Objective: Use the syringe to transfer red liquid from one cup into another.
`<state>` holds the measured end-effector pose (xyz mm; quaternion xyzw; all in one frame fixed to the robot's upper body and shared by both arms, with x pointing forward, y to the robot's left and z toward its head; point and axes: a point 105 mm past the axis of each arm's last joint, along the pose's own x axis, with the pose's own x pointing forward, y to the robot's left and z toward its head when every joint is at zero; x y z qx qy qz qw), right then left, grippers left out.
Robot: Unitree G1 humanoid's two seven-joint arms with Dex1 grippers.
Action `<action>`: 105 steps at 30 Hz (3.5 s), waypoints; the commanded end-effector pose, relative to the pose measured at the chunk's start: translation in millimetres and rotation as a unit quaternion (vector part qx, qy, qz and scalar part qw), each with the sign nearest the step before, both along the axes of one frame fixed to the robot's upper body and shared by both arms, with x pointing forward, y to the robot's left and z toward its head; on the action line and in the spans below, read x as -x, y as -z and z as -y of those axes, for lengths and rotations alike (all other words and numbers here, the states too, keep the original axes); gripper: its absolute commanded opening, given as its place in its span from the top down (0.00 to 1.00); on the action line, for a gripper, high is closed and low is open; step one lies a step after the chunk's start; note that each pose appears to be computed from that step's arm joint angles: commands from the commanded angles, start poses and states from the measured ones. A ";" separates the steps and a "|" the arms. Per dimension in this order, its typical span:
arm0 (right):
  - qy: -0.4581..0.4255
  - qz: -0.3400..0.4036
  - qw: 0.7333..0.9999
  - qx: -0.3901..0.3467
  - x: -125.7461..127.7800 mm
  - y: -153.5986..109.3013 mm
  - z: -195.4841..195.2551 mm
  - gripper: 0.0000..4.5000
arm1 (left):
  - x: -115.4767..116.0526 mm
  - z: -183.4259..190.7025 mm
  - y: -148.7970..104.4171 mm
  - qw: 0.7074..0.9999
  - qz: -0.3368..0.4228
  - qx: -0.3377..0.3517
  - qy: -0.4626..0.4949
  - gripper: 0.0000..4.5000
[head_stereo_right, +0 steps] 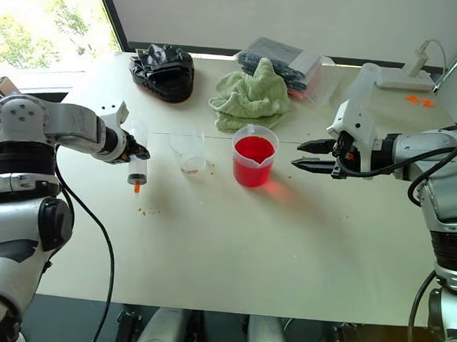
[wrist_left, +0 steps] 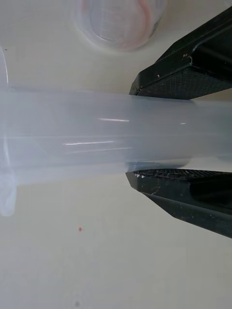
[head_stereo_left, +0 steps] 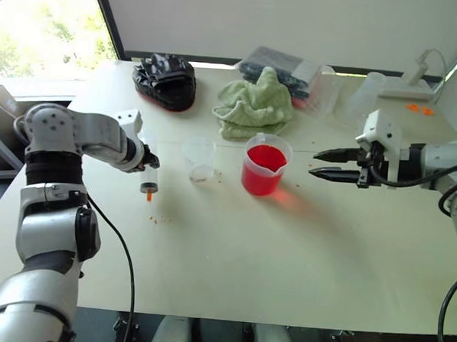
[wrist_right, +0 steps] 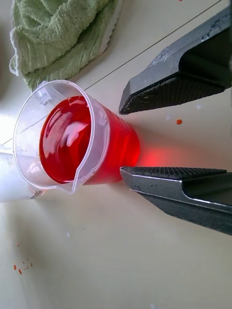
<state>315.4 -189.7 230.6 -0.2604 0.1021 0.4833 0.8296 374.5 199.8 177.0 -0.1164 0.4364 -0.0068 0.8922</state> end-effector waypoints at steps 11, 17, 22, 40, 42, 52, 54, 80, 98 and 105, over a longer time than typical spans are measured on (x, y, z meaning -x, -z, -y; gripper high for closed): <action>0.020 0.082 0.996 -0.027 -7.3 -26.7 -2.3 0.61 | -41.4 33.3 -160.9 0.945 0.315 0.059 0.071 0.70; 0.064 0.117 0.989 -0.064 -10.9 -37.0 4.7 0.61 | -52.8 107.7 -204.5 0.850 0.456 0.092 0.249 0.70; 0.107 0.146 0.978 -0.105 -11.0 -46.9 12.9 0.61 | -39.4 162.8 -206.5 0.762 0.504 0.182 0.364 0.70; 0.203 0.152 0.933 -0.255 -9.2 -82.1 15.8 0.61 | -4.0 209.8 -127.9 0.610 0.498 0.222 0.575 0.70; 0.204 0.140 0.929 -0.275 -10.9 -88.6 12.0 0.61 | 0.3 209.0 -119.7 0.602 0.498 0.222 0.584 0.70; 0.172 0.059 0.922 -0.342 -10.4 -101.5 -20.9 0.61 | 7.5 207.5 -94.8 0.605 0.490 0.210 0.592 0.70; 0.156 0.051 0.919 -0.358 -8.8 -107.4 -28.3 0.61 | 8.5 206.9 -92.6 0.606 0.488 0.213 0.591 0.70; 0.117 0.016 0.941 -0.316 -2.0 -99.6 -49.1 0.61 | -9.3 216.4 -64.5 0.622 0.505 0.158 0.577 0.70; 0.168 0.040 0.939 -0.297 -19.8 -88.6 -54.6 0.61 | -5.4 218.1 -67.3 0.610 0.512 0.154 0.584 0.70; 0.174 0.033 0.937 -0.302 -21.4 -85.0 -55.5 0.61 | -4.7 218.4 -66.9 0.609 0.512 0.155 0.586 0.70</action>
